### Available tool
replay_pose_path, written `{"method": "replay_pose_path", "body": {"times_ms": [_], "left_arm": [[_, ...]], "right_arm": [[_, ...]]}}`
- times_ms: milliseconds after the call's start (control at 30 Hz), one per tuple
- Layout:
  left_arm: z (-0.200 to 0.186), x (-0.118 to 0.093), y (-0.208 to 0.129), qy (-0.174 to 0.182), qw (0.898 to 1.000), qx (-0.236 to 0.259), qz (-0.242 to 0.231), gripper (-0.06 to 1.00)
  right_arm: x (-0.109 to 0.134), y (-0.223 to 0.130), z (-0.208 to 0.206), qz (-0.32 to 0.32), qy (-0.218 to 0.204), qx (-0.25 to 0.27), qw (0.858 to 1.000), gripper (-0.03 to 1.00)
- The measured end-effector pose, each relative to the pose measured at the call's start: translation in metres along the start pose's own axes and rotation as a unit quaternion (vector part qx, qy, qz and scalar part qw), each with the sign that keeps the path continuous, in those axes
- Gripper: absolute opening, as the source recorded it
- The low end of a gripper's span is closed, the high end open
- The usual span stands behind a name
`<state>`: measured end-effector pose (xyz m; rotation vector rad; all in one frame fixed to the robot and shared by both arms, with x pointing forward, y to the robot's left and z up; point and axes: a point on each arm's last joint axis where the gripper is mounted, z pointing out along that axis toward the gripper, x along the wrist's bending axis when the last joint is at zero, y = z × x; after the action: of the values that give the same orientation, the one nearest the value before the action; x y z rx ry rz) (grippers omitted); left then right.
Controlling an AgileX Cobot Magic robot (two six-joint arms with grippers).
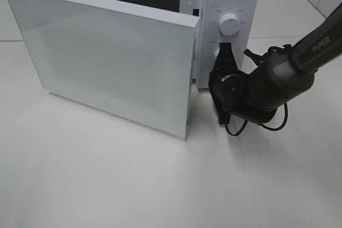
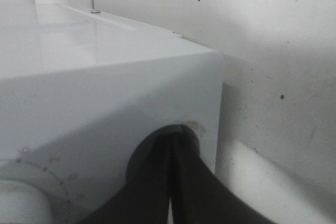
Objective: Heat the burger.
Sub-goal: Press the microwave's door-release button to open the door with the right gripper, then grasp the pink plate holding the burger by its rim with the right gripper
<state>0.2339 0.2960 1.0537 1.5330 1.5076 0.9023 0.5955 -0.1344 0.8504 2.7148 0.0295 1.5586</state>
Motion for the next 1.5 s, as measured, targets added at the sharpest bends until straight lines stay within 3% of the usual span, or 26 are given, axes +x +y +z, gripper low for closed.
{"method": "replay_pose_path", "body": {"times_ms": [700,1500], "left_arm": [[0.000,0.000,0.000,0.000,1.000,0.000,0.000,0.99],[0.000,0.000,0.000,0.000,1.000,0.000,0.000,0.99]], "right_arm": [[0.003,-0.001,-0.004,0.006,-0.017,0.006,1.000,0.01],[0.006,0.010,-0.055,-0.075,-0.053,0.068,0.993,0.01]]}}
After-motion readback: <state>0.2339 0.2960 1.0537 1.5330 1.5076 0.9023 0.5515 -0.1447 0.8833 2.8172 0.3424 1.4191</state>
